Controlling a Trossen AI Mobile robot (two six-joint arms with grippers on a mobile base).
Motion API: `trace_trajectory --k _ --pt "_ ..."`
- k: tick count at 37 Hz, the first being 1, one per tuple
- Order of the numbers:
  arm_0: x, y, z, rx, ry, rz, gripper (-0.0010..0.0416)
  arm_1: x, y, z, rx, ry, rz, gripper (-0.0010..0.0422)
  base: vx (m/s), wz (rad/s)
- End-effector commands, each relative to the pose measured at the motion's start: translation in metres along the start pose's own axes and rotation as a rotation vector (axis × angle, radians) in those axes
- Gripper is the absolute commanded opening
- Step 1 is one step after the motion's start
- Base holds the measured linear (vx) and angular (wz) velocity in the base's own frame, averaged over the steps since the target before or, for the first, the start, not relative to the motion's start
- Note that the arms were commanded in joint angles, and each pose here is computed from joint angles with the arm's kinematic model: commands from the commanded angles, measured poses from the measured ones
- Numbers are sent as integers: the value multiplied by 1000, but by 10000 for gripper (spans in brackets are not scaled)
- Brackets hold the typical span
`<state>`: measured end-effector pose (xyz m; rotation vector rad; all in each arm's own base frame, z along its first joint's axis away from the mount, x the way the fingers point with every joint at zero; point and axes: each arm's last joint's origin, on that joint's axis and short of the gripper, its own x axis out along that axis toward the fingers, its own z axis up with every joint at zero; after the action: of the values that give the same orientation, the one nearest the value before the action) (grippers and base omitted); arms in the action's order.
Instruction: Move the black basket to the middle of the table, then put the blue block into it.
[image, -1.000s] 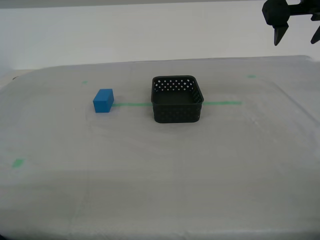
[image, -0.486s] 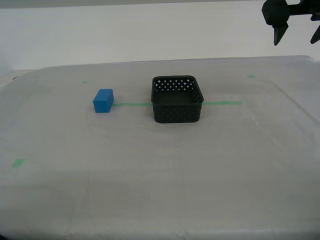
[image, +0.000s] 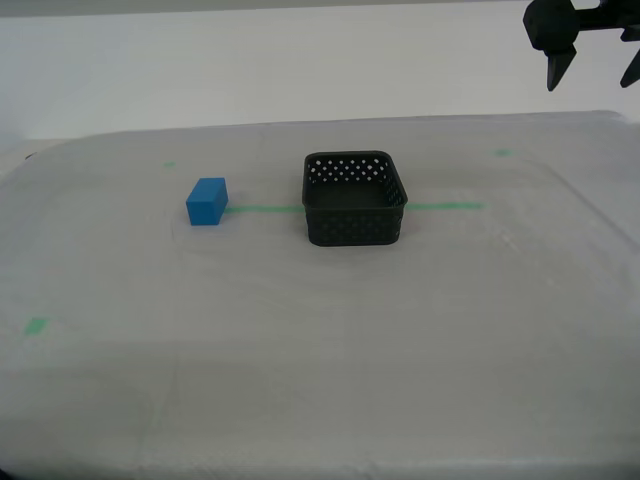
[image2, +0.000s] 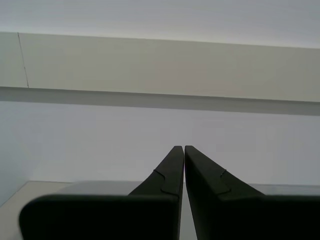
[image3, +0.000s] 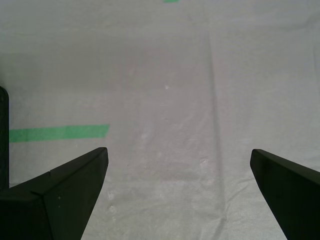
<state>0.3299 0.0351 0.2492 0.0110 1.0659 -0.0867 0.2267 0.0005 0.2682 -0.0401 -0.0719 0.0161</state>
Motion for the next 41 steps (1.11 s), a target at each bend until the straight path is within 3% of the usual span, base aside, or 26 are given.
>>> trace_trajectory --k 1,11,23,41 --pt "0 0 0 0 -3 -2 399 0 0 0 3 3 5 0 0 0" --pt "0 0 0 -1 -3 -1 399 4 -1 2 -4 129 -6 0 0 0" --pt "0 0 0 0 -4 -1 399 8 -13 37 10 381 19 0 0 0" --pt "0 0 1 0 -5 -1 398 -5 -25 69 -83 639 78 0 0 0"
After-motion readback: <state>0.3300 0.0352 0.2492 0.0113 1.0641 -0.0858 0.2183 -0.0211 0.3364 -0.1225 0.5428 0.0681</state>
